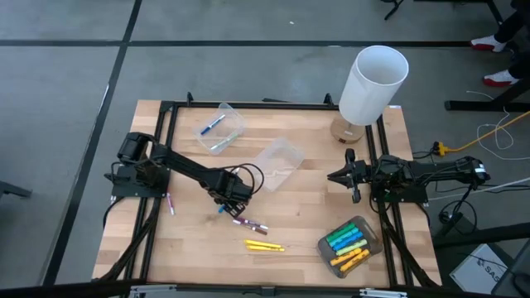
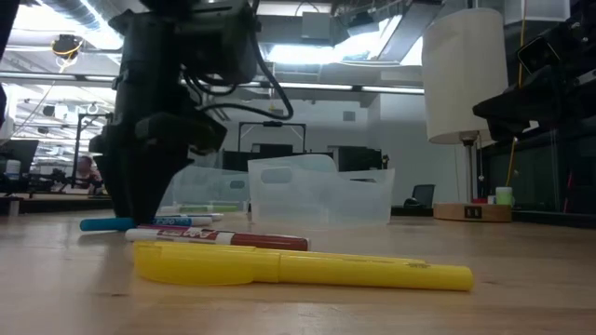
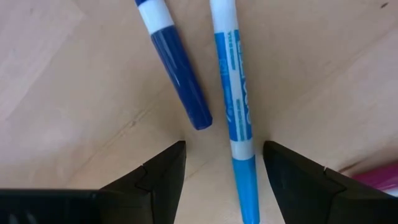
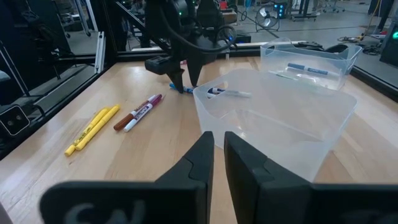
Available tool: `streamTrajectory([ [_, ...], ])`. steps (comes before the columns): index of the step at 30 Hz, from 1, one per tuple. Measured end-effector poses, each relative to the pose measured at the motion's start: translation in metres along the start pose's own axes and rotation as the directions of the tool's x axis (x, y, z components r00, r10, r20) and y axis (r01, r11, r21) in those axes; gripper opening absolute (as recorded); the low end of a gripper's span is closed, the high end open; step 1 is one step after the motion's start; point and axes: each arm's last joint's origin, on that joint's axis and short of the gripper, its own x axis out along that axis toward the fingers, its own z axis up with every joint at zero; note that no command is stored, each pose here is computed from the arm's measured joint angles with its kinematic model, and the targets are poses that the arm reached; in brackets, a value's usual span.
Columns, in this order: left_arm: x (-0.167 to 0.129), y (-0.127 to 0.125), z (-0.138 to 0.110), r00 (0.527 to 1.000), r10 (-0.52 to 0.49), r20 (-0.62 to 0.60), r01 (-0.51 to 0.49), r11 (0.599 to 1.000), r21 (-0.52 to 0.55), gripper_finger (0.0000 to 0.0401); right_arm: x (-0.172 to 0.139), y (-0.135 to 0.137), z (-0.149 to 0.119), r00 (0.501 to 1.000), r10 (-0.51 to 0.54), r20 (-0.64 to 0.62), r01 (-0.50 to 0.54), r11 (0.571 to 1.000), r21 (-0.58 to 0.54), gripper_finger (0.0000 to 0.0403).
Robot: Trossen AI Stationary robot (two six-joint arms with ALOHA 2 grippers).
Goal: Pick & Place Markers
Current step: Put the blue marker into the transparent bin
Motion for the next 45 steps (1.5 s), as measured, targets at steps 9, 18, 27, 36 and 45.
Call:
streamTrajectory([
  [9, 0.001, 0.000, 0.000, 1.000, -0.008, -0.019, 0.008, 1.000, -0.004, 0.0209, 0.000, 0.000, 0.000, 1.000, 0.000, 0.000, 0.000, 1.000, 0.000, 0.0040],
  [18, 0.001, -0.001, 0.000, 0.998, -0.032, -0.046, 0.030, 0.999, -0.029, 0.0137, 0.000, 0.000, 0.000, 1.000, 0.000, 0.000, 0.000, 1.000, 0.000, 0.0040],
  [27, 0.001, -0.001, -0.001, 0.997, -0.039, -0.070, 0.037, 0.999, -0.029, 0.0037, 0.000, 0.000, 0.000, 1.000, 0.000, 0.000, 0.000, 1.000, 0.000, 0.0040],
  [36, -0.006, 0.002, -0.005, 0.994, -0.048, -0.097, 0.046, 0.999, -0.026, 0.0027, 0.000, 0.000, 0.000, 1.000, 0.000, 0.000, 0.000, 1.000, 0.000, 0.0040],
  [45, -0.035, 0.008, -0.008, 0.991, -0.124, -0.041, 0.121, 0.991, -0.065, 0.0027, 0.000, 0.000, 0.000, 1.000, 0.000, 0.000, 0.000, 1.000, 0.000, 0.0040],
])
